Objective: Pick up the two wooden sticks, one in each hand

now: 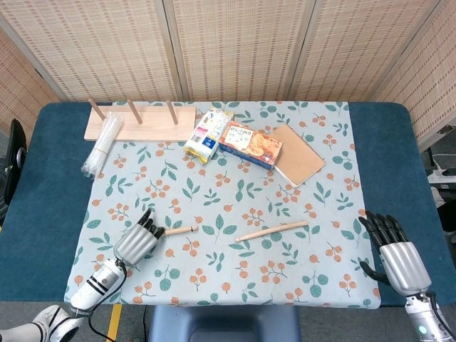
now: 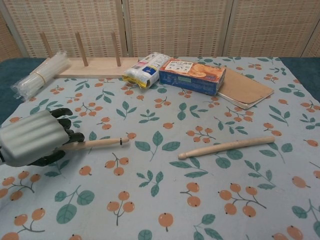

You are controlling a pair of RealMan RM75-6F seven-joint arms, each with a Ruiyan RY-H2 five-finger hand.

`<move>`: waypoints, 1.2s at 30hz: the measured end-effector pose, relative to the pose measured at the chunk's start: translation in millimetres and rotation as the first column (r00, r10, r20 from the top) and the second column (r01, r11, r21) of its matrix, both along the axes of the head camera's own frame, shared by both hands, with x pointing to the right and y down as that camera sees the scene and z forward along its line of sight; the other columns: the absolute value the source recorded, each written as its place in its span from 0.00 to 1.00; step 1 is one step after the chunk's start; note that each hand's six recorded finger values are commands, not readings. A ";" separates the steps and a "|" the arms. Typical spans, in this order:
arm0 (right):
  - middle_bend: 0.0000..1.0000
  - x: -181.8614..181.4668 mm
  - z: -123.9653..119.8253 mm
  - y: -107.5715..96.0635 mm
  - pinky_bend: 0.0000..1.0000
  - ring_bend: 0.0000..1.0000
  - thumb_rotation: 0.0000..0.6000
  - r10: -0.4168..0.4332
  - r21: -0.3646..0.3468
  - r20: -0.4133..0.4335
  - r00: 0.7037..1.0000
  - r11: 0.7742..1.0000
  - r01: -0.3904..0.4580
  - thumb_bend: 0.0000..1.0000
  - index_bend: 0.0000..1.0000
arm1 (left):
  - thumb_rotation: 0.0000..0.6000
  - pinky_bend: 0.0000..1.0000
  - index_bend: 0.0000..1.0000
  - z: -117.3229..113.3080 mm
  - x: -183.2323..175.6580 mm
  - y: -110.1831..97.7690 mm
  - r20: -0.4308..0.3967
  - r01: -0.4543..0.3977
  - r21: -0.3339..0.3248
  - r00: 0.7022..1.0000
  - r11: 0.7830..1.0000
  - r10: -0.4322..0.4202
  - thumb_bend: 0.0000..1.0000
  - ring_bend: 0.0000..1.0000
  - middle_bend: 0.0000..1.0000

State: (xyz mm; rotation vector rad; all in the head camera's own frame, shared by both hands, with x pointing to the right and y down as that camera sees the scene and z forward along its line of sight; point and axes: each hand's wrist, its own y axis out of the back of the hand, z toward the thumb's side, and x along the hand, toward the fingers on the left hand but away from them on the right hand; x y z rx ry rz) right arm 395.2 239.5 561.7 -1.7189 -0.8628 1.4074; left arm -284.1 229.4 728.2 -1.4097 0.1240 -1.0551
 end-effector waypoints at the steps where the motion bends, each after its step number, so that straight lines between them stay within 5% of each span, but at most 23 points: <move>1: 0.00 -0.1 0.2 0.2 0.00 0.00 1.00 0.000 -0.001 0.000 1.000 1.000 0.000 0.15 0.00 | 1.00 0.22 0.74 -0.9 -0.1 0.0 -0.014 0.003 0.001 1.000 1.000 -0.003 0.47 0.43 0.74; 12: 0.00 -11.1 12.0 3.4 0.00 0.00 1.00 -0.036 -0.026 0.007 0.999 0.999 0.036 0.16 0.00 | 1.00 0.26 0.86 -10.2 -11.6 -1.7 -0.148 0.060 0.037 0.988 0.998 -0.054 0.46 0.52 0.85; 17: 0.13 -37.7 28.0 -7.8 0.01 0.00 1.00 -0.127 -0.012 0.041 0.991 0.992 0.127 0.16 0.15 | 1.00 0.26 0.87 -20.9 -17.4 -9.6 -0.193 0.089 0.075 0.978 0.993 -0.073 0.46 0.53 0.85; 24: 0.33 -98.9 71.9 -31.2 0.09 0.02 1.00 -0.307 -0.001 0.041 0.951 0.952 0.307 0.16 0.38 | 1.00 0.26 0.87 -33.0 -27.4 -17.5 -0.191 0.097 0.123 0.979 0.988 -0.072 0.46 0.54 0.86; 30: 0.34 -138.2 114.3 -44.4 0.10 0.03 1.00 -0.401 -0.028 -0.013 0.916 0.916 0.400 0.16 0.39 | 1.00 0.26 0.87 -38.7 -34.4 -21.4 -0.169 0.097 0.141 0.983 0.985 -0.072 0.46 0.54 0.86; 36: 0.35 -142.6 140.9 -58.8 0.10 0.03 1.00 -0.412 -0.055 -0.101 0.906 0.911 0.408 0.16 0.41 | 1.00 0.26 0.87 -41.7 -35.2 -23.6 -0.165 0.096 0.146 0.984 0.985 -0.072 0.47 0.54 0.86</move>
